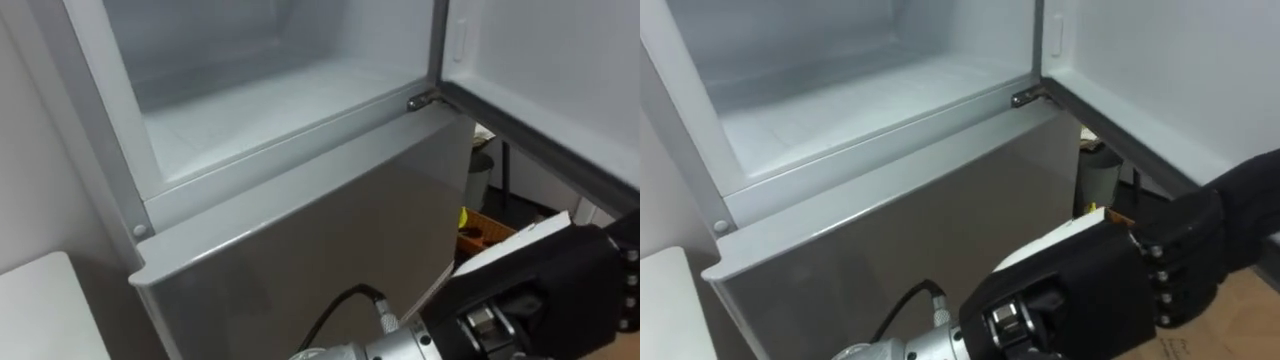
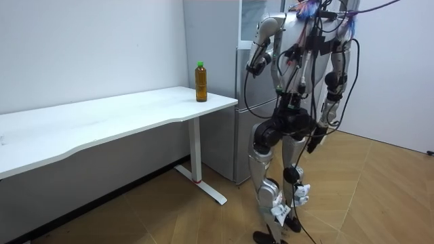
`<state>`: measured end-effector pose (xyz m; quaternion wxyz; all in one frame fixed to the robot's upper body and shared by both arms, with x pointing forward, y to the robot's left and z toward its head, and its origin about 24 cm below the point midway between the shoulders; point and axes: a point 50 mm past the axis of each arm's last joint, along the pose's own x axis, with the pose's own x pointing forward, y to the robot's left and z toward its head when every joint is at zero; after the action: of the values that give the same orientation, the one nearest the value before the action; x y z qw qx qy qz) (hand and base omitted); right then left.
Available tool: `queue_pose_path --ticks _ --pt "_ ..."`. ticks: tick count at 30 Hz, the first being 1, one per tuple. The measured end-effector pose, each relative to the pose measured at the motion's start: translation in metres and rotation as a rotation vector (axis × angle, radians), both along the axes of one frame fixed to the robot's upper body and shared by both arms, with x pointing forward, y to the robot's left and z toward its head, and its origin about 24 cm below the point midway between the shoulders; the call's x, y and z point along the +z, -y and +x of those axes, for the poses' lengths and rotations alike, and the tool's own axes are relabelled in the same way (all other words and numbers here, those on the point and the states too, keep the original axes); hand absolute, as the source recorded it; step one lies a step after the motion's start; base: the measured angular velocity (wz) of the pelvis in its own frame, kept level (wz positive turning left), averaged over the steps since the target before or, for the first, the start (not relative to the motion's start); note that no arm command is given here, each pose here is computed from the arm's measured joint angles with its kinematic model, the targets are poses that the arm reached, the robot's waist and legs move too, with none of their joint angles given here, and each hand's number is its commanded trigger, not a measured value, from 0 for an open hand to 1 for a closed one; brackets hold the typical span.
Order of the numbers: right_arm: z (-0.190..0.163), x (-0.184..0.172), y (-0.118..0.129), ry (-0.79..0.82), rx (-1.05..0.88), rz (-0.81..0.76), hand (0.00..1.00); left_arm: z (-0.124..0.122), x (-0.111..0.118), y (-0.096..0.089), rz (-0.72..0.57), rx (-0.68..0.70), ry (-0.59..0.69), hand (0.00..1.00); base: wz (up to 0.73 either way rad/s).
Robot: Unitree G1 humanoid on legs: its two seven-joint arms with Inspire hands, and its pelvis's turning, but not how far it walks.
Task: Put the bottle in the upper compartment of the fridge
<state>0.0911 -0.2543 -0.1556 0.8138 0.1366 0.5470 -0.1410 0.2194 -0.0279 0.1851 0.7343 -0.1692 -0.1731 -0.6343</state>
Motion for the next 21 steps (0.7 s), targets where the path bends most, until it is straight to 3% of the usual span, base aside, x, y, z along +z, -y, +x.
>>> queue_pose_path --ticks 10,21 --pt "-0.0011 0.0003 0.0009 0.0 0.009 0.026 0.0 0.0017 0.0001 -0.0009 0.001 0.012 -0.002 0.0 0.0" --pt "-0.0017 0.0 0.0008 -0.007 0.037 0.001 0.0 0.005 -0.0012 -0.0065 0.021 0.046 0.007 0.0 0.29"
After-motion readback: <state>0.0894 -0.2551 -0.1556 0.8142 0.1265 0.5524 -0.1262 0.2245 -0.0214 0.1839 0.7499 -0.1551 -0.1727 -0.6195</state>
